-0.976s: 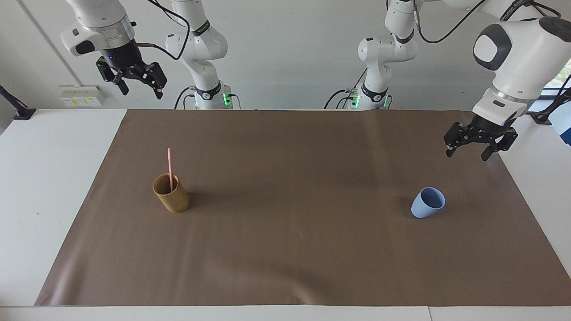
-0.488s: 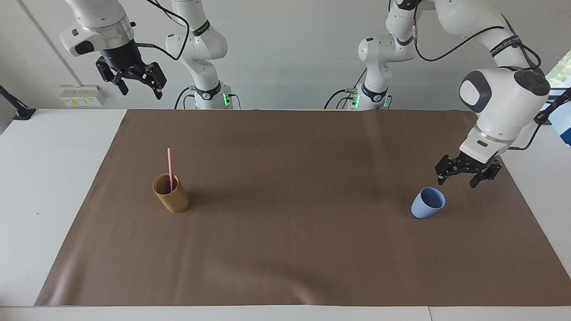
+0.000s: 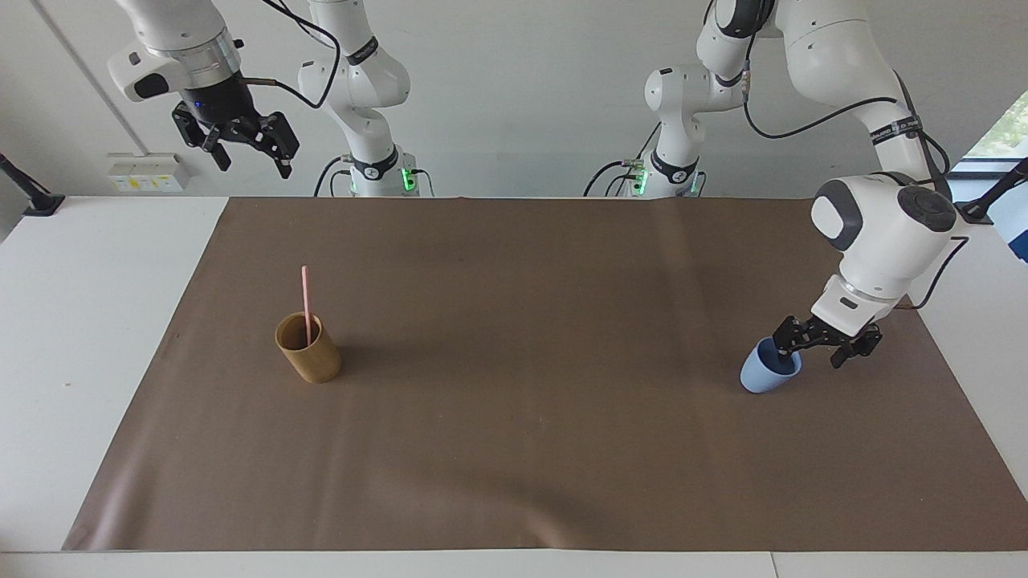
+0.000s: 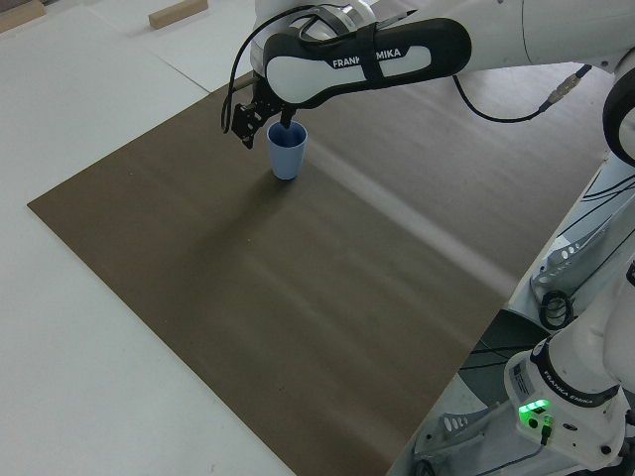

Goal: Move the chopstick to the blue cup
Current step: 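Reach the left gripper to the light blue cup and grasp it, then lift the blue cup with the left gripper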

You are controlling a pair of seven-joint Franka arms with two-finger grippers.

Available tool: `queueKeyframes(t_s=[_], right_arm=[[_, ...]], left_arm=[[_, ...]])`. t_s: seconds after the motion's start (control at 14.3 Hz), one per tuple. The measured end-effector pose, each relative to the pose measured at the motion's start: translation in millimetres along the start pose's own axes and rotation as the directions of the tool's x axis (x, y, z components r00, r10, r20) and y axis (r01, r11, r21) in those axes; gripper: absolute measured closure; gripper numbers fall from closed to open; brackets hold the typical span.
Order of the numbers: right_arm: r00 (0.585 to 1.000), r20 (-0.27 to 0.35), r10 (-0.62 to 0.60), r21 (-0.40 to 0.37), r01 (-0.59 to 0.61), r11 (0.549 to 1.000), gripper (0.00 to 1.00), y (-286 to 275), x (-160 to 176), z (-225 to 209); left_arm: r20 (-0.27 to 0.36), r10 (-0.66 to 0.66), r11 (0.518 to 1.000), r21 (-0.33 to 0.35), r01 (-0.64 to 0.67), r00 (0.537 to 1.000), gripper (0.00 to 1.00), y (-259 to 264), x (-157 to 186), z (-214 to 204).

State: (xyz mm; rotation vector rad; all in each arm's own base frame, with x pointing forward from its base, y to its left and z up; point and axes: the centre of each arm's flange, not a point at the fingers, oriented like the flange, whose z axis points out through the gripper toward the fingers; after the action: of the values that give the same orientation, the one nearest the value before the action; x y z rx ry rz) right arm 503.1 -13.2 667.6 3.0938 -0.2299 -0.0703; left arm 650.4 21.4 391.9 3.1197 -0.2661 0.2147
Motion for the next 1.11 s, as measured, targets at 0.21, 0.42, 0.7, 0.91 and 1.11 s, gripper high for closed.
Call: queueKeyframes(t_s=[0.21,0.42,0.7,0.91,1.11], right_arm=[[1.0,0.0,0.001,0.0,-0.001,1.0,0.0,0,0,0],[1.0,0.001,0.001,0.0,-0.001,1.0,0.0,1,0,0],[1.0,0.001,0.002,0.0,-0.002,1.0,0.0,1,-1,0],[1.0,0.005,0.003,0.0,-0.003,1.0,0.0,2,-1,2],[1.0,0.008,0.004,0.0,-0.004,1.0,0.0,3,-2,3]], left_arm=[[-0.007,-0.001,1.0,0.002,0.001,1.0,0.07,0,-2,14],[-0.008,-0.001,1.0,0.002,0.001,1.0,0.1,0,-3,16],[0.004,-0.002,1.0,0.0,0.002,1.0,0.1,1,-7,22],[0.005,-0.002,1.0,0.0,0.002,1.0,0.1,1,-8,24],[0.006,-0.002,1.0,-0.001,0.002,1.0,0.1,1,-9,25]])
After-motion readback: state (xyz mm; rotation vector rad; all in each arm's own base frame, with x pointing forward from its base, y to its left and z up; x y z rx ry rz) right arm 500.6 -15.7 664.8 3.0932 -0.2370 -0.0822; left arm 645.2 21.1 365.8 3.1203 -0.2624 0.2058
